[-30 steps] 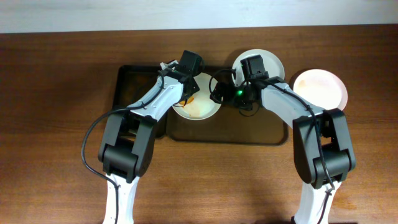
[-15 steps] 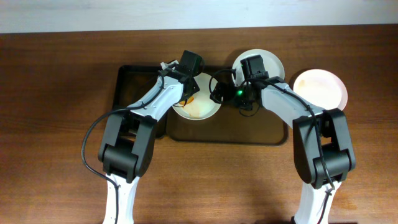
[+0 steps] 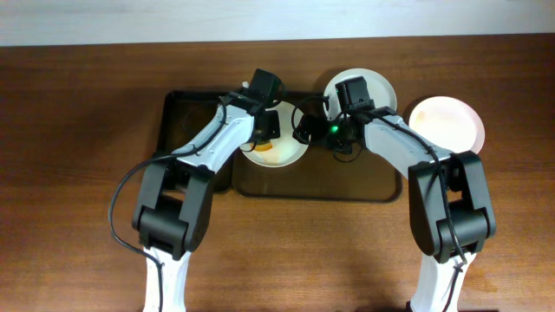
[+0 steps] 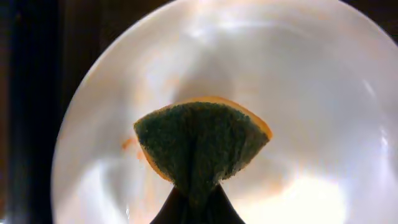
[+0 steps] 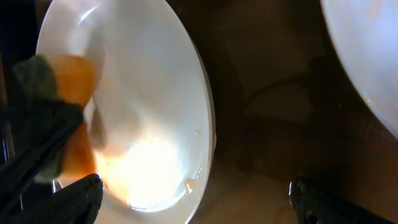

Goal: Clean dirty plates on tray and stack at the side

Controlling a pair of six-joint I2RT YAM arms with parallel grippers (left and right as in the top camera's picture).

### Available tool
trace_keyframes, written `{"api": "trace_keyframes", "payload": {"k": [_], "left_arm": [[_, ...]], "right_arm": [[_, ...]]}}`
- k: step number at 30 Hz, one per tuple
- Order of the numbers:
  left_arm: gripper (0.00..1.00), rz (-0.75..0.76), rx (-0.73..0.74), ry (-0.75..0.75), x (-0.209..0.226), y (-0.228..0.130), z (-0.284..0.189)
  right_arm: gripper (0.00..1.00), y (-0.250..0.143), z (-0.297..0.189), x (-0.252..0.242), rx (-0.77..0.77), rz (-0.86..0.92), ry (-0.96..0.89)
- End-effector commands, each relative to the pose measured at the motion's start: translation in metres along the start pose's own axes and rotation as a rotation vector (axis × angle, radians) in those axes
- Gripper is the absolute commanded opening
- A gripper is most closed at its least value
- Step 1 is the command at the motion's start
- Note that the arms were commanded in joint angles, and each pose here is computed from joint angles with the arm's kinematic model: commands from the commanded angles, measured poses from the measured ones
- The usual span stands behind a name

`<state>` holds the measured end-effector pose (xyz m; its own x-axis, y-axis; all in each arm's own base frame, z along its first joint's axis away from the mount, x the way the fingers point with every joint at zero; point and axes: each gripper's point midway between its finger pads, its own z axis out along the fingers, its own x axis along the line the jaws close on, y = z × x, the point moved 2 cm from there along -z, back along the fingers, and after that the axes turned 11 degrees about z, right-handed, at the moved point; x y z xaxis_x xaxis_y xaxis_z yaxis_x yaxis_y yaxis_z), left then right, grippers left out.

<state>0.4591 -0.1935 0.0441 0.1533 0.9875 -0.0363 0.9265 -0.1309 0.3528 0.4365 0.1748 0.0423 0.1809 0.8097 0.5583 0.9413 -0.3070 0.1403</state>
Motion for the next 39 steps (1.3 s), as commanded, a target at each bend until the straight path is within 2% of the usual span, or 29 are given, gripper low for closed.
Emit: {"api": "trace_keyframes", "payload": {"k": [1,5,8,10,12,13,15,16,19,21,25,27,28,33,37,39], "left_arm": [[0.0,0.036,-0.027,-0.027,0.002,0.006,-0.045],[0.0,0.118,0.002,-0.166,-0.015,-0.002,-0.071],[0.0,0.074,0.009,-0.211,-0.007,-0.001,-0.083],[0.0,0.022,-0.006,-0.228,0.005,0.005,-0.089],[0.0,0.003,-0.039,-0.252,0.012,0.013,-0.094],[0.0,-0.008,-0.049,-0.248,0.018,0.016,-0.095],[0.0,-0.023,-0.051,-0.242,0.025,0.018,-0.095],[0.0,-0.028,-0.052,-0.24,0.027,0.019,-0.095],[0.0,-0.037,-0.058,-0.237,0.032,0.02,-0.095],[0.0,-0.037,-0.058,-0.237,0.032,0.02,-0.095],[0.0,-0.037,-0.057,-0.237,0.032,0.02,-0.095],[0.0,-0.036,-0.06,-0.238,0.032,0.021,-0.095],[0.0,-0.036,-0.064,-0.238,0.032,0.022,-0.095],[0.0,-0.034,-0.063,-0.239,0.03,0.021,-0.095],[0.0,-0.028,-0.058,-0.243,0.027,0.02,-0.095],[0.0,-0.028,-0.059,-0.243,0.027,0.02,-0.095]], "right_arm": [[0.99,-0.005,0.017,-0.028,0.001,0.025,-0.075],[0.98,0.006,0.017,-0.019,-0.042,0.001,-0.04],[0.98,0.005,0.018,-0.014,-0.035,-0.006,-0.008],[0.98,-0.006,0.018,-0.02,0.012,0.017,-0.034],[0.98,-0.014,0.018,-0.011,0.065,0.022,0.026],[0.9,-0.015,0.018,-0.01,0.069,0.008,0.034],[0.52,-0.008,0.018,-0.012,0.03,-0.027,0.014],[0.44,-0.004,0.019,-0.012,0.007,-0.036,-0.002],[0.35,0.001,0.023,-0.014,-0.063,-0.06,-0.08],[0.25,0.002,0.025,-0.016,-0.096,-0.075,-0.135],[0.18,-0.001,0.027,-0.016,-0.099,-0.085,-0.167],[0.07,-0.001,0.027,-0.016,-0.1,-0.085,-0.167],[0.04,-0.003,0.027,-0.018,-0.092,-0.073,-0.172],[0.04,-0.034,-0.009,-0.027,0.054,0.055,-0.286],[0.04,-0.055,-0.035,-0.064,0.045,0.279,-0.538],[0.04,-0.054,-0.035,-0.064,0.036,0.297,-0.54]]}}
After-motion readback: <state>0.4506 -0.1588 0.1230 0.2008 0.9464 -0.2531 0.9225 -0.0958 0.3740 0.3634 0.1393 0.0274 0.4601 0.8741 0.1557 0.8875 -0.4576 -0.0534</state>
